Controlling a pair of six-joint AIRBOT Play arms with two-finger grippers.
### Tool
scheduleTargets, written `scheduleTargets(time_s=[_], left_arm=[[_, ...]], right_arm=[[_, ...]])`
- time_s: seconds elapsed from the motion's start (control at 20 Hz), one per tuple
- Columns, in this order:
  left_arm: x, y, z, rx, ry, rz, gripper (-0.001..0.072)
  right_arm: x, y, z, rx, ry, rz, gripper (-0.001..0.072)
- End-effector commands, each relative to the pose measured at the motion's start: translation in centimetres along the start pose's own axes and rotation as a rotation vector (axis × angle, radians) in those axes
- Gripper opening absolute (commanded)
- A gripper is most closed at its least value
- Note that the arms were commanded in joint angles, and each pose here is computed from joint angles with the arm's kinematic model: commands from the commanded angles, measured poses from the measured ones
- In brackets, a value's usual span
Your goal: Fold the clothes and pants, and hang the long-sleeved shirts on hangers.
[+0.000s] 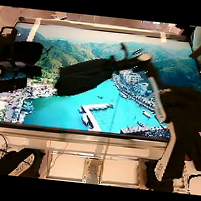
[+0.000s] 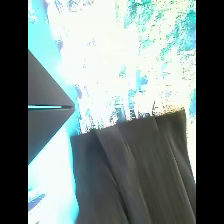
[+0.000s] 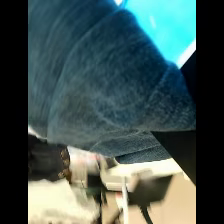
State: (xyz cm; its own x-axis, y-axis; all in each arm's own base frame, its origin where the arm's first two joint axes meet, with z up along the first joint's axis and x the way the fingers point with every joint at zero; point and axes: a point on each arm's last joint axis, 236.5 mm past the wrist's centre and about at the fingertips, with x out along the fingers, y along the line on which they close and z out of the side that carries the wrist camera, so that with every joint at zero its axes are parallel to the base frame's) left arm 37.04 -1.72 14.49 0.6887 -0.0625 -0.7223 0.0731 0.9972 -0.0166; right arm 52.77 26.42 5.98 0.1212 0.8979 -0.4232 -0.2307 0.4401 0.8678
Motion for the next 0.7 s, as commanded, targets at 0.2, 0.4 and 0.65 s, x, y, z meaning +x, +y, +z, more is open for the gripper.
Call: scheduleTargets(time_s=[0.2, 0.4, 0.65], left_arm=[[-0.3, 0.0, -0.1, 0.001, 0.000, -0.001, 0.0014], [-0.3, -0.2, -0.1, -0.005, -0.001, -0.009, 0.0015], [-0.3, -1.1, 0.0, -0.027, -0.003, -0.045, 0.0015]], right_arm=[[-29.7, -4.5, -0.9, 0.039, -0.235, -0.450, 0.0046], [-44.2, -6.4, -6.5, 0.184, -0.412, -0.661, 0.0046], [-56.5, -5.5, -16.8, 0.396, -0.614, -0.828, 0.0046]])
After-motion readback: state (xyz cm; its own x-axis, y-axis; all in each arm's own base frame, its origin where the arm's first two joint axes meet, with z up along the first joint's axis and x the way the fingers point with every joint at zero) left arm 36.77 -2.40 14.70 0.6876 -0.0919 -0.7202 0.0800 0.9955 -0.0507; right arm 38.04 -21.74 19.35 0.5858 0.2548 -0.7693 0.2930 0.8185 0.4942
